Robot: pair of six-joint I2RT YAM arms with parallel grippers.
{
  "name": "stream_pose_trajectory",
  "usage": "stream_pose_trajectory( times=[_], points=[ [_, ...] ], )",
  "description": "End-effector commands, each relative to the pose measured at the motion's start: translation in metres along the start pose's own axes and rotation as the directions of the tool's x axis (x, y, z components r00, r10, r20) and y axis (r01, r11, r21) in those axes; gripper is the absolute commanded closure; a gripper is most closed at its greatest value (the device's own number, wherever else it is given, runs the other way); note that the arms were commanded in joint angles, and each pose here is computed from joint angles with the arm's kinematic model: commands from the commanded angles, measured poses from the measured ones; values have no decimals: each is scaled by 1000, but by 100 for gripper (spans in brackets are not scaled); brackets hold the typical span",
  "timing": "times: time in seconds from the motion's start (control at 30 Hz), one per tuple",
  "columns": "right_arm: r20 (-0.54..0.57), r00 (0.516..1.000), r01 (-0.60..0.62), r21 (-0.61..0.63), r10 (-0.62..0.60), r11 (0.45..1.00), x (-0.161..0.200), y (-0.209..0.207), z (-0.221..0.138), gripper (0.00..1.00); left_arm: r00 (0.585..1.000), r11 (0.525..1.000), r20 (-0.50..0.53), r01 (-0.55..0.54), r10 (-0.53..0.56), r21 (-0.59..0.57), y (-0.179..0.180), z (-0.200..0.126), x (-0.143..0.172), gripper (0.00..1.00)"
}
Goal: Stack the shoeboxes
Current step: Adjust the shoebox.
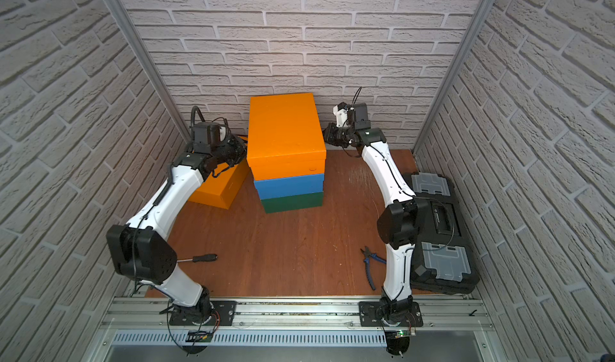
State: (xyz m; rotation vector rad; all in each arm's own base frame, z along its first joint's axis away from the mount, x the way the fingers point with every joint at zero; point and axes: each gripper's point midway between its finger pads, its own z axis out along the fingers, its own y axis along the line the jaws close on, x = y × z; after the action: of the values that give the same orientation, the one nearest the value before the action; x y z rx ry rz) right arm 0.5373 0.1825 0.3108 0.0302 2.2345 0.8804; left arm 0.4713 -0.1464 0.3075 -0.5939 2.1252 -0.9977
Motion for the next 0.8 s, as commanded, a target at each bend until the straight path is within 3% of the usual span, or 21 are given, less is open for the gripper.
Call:
stream_pose_trajectory(
  times=[0.0, 0.33, 0.5, 0.77],
  points=[
    [-33, 999, -14, -75, 11, 997, 9, 12, 7, 87, 997, 999, -72, -10, 12, 37, -1, 0, 16, 75],
    [-22, 999, -40, 6, 40, 999, 11, -26, -7, 87, 999, 999, 13, 35, -35, -21, 38, -33, -5, 75],
    [-26, 1000, -18, -8, 18, 1000, 14, -15, -5, 86, 997, 997, 39, 69, -67, -47, 57, -43, -8, 75],
    [-28, 1000, -3, -23, 2, 1000, 9, -3, 0, 86, 997, 996, 34, 78, -76, -41, 58, -39, -9, 75]
  ],
)
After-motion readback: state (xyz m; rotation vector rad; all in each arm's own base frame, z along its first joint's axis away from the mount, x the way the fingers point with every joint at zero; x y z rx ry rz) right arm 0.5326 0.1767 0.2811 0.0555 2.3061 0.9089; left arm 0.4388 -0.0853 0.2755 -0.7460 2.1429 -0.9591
